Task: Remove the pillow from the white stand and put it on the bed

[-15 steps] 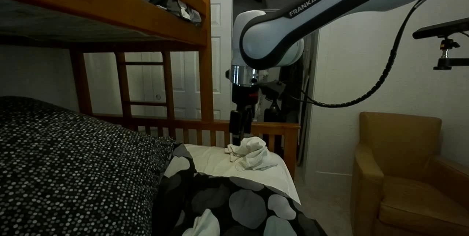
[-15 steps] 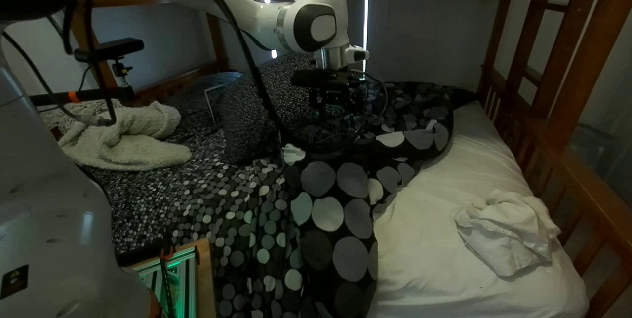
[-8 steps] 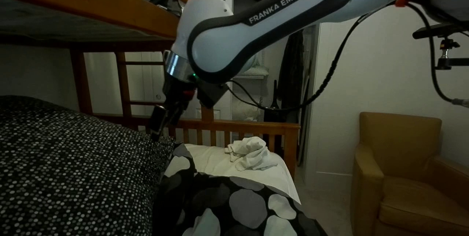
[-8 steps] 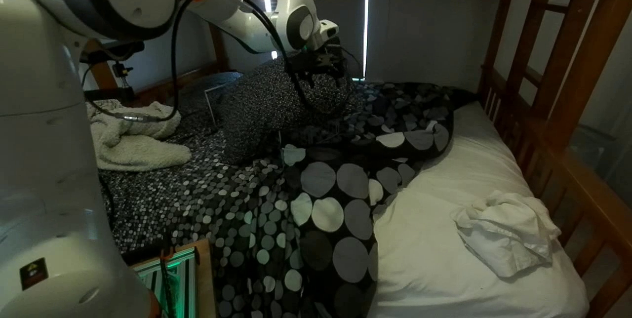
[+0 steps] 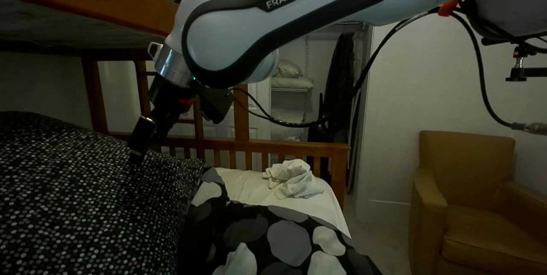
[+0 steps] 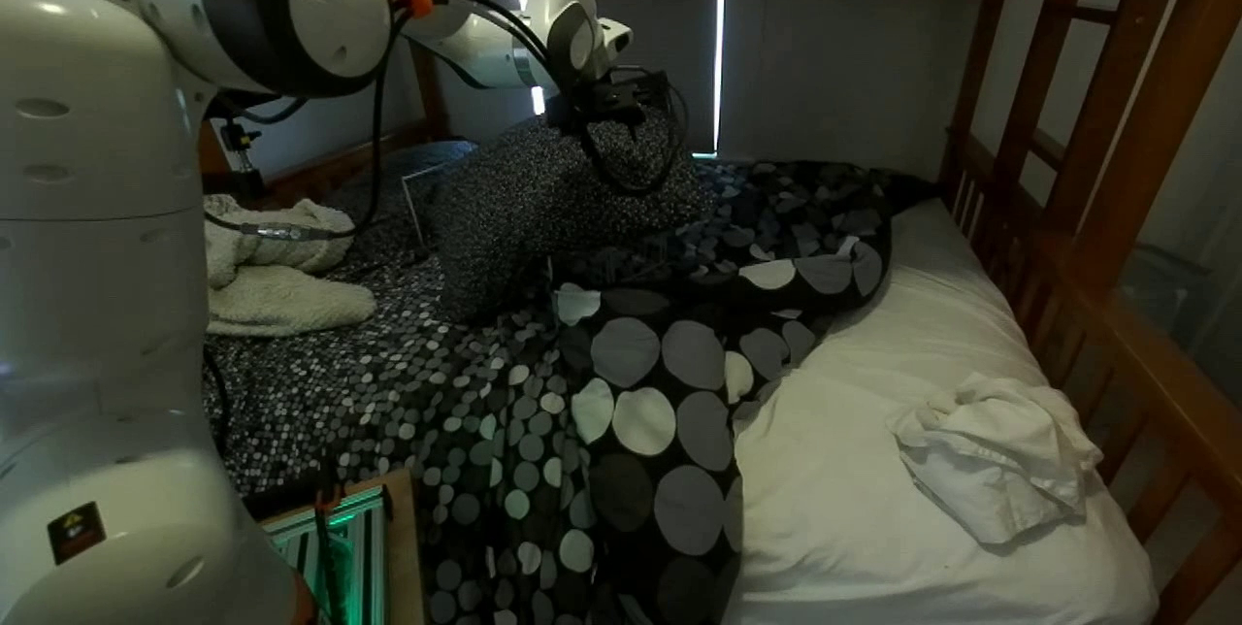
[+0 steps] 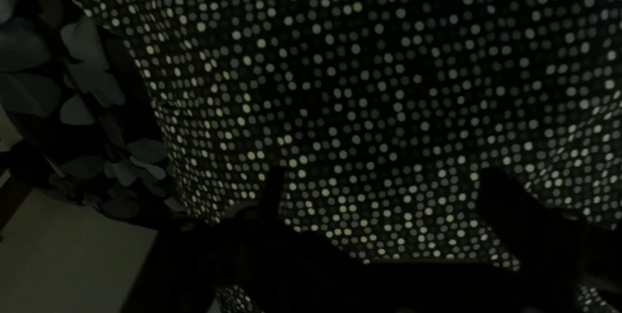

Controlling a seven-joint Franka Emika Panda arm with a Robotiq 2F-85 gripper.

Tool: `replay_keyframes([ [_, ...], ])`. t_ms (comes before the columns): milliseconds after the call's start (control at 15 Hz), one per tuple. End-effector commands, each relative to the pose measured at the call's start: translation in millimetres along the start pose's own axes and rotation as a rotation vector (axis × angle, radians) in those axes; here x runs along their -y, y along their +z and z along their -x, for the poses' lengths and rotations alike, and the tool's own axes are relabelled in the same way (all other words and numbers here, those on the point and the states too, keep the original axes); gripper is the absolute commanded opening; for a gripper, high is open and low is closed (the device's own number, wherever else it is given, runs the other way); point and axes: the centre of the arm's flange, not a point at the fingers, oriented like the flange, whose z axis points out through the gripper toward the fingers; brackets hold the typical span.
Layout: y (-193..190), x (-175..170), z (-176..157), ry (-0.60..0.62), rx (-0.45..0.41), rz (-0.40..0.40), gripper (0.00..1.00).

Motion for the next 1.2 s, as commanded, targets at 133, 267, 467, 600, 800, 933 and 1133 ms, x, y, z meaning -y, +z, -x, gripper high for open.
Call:
replay_keyframes([
  [133,17.9,21.8,-35.0,-0.019,-0.045,-0.018,1.0],
  [267,20.1,52.2,-53.5,-0.056,-0.062,-0.065,1.0],
  [467,16.5,98.2,-58.6,-0.11,-0.01,-0.138,1.0],
  [600,15.5,127.2,-58.4,-0.14,0.023,-0.169,1.0],
  [800,27.4,149.7,-54.0,-0.173,0.143,-0.121,1.0],
  [933,49.9,151.6,-59.6,-0.231,0.217,-0.089,1.0],
  [1133,81.2,144.1,-74.3,-0.33,0.17,-0.085,1.0],
])
